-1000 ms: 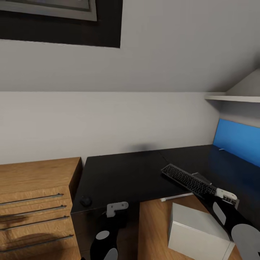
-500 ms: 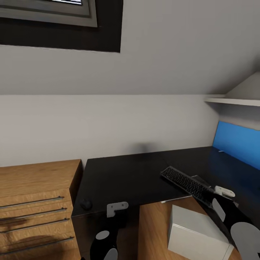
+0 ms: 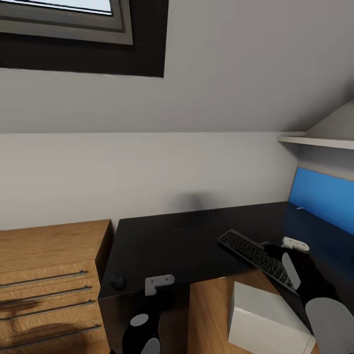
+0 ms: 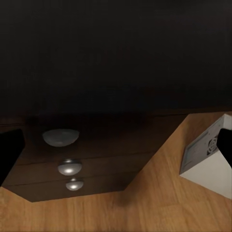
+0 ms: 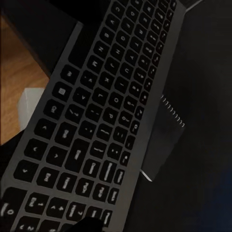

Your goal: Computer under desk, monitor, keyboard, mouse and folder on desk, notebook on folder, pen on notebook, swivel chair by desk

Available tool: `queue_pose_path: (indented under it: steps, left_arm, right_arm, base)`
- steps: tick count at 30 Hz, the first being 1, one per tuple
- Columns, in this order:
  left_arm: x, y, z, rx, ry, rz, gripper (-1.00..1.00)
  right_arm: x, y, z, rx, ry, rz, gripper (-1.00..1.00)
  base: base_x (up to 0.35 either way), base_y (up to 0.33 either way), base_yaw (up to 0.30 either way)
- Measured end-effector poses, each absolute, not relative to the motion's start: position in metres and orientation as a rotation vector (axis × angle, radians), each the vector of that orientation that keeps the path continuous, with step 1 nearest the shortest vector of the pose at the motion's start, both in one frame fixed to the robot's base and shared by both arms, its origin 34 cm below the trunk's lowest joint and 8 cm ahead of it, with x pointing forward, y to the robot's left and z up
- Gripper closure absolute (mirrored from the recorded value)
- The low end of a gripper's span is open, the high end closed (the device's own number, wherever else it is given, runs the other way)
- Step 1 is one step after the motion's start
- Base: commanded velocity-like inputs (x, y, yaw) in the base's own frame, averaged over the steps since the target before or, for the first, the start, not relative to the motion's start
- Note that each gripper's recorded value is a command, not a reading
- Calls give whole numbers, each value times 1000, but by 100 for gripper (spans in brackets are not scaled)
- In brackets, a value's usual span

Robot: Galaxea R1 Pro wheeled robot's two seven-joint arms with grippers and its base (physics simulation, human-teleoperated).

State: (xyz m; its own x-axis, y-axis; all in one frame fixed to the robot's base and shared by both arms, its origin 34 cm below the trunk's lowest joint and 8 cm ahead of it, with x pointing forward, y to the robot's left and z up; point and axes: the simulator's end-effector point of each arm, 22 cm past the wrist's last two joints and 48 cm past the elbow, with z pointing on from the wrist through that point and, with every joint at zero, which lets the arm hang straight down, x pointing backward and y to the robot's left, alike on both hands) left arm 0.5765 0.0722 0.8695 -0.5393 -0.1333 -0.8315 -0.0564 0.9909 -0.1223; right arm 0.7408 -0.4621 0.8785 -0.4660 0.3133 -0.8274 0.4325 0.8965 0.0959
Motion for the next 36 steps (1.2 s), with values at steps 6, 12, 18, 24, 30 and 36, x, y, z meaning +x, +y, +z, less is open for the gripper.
queue_pose_path:
  steps: [6, 12, 18, 24, 30, 36]
  left_arm:
    - [577, 72, 874, -132, 2141, -98, -100]
    - [577, 72, 874, -132, 2141, -98, -100]
    - [577, 72, 874, -132, 2141, -98, -100]
    - [577, 73, 874, -132, 2141, -97, -100]
    - [577, 73, 874, -132, 2141, -97, -100]
    - [576, 73, 875, -133, 2139, -96, -100]
  right_arm:
    - [740, -460, 884, 533, 2099, -153, -100]
    - [741, -457, 883, 532, 2101, -146, -100]
    - [741, -455, 882, 532, 2102, -144, -100]
    - [742, -448, 881, 529, 2106, -133, -100]
    - [743, -446, 880, 528, 2107, -130, -100]
    - [742, -448, 881, 526, 2102, -137, -100]
  base:
    - [0, 0, -3]
    - [0, 0, -143]
    - [0, 0, -244]
    - [0, 0, -80]
    - [4, 0, -7]
    - [178, 0, -1]
